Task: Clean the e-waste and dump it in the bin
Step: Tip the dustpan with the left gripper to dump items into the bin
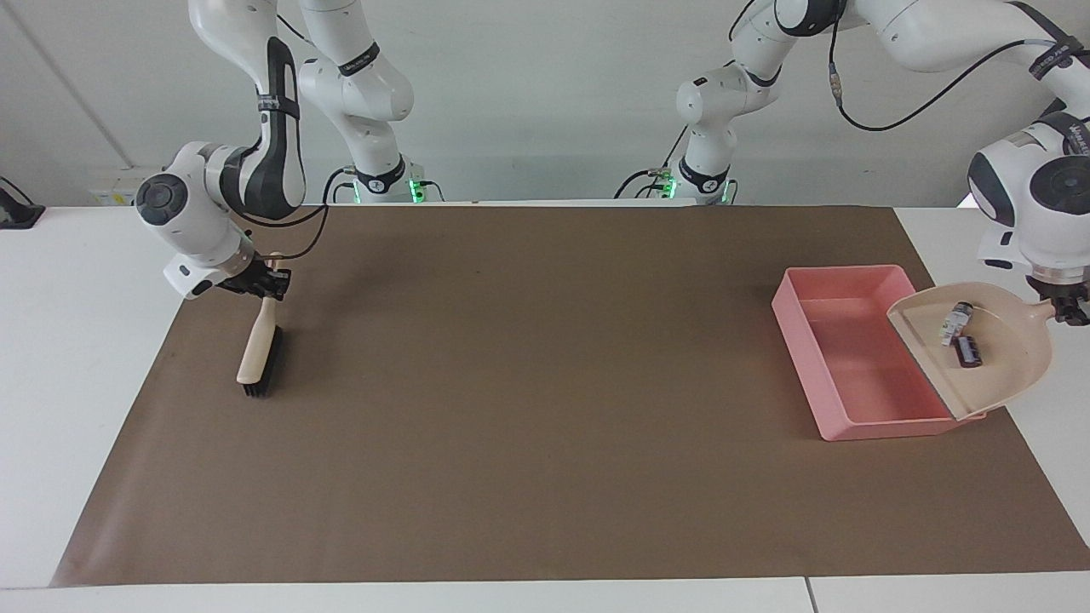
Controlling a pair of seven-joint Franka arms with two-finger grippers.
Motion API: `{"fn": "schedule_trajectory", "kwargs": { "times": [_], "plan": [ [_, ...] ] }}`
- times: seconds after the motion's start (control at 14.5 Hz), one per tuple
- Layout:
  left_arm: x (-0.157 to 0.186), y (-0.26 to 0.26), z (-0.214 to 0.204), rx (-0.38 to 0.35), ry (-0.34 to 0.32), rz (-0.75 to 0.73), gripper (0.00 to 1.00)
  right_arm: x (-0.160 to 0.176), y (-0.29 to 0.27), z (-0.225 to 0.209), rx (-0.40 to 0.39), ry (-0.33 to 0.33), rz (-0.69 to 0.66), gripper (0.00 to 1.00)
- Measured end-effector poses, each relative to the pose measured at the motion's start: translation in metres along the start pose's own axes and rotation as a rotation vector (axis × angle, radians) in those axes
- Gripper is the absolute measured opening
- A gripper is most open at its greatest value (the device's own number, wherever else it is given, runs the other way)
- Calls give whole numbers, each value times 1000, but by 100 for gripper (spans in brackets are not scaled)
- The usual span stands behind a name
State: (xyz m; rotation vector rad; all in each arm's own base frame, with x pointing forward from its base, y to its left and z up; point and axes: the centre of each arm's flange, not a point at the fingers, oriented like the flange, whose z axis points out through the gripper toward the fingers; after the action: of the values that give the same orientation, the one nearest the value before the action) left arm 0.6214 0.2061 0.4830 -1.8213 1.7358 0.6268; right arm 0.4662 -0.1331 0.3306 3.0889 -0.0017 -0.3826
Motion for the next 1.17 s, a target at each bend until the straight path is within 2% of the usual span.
{"fn": "schedule_trajectory", "kwargs": {
  "times": [0.07, 0.21, 0.41, 0.48, 0.69, 0.83, 1.03, 1.17],
  "plan": [
    [5, 4, -10, 12, -41, -1, 32, 0, 0, 0, 0, -1, -1, 40],
    [18, 14, -38, 38, -133, 11, 32, 3, -2, -4, -4, 10, -7, 65],
    [35, 24, -74, 57, -217, 39, 32, 20, 3, -44, -32, 119, -9, 95],
    [38, 25, -79, 60, -237, 47, 32, 28, 3, -68, -46, 166, -18, 100],
    [44, 25, -87, 72, -314, 32, 32, 43, -27, -137, -78, 289, -30, 100],
    [55, 27, -98, 61, -375, 16, 32, 38, -56, -181, -71, 331, 59, 100],
    [73, 28, -118, 60, -439, 24, 32, 17, -85, -244, -49, 297, 183, 100],
    [75, 27, -122, 75, -463, 34, 32, 0, -91, -287, -9, 255, 220, 100]
  ]
}}
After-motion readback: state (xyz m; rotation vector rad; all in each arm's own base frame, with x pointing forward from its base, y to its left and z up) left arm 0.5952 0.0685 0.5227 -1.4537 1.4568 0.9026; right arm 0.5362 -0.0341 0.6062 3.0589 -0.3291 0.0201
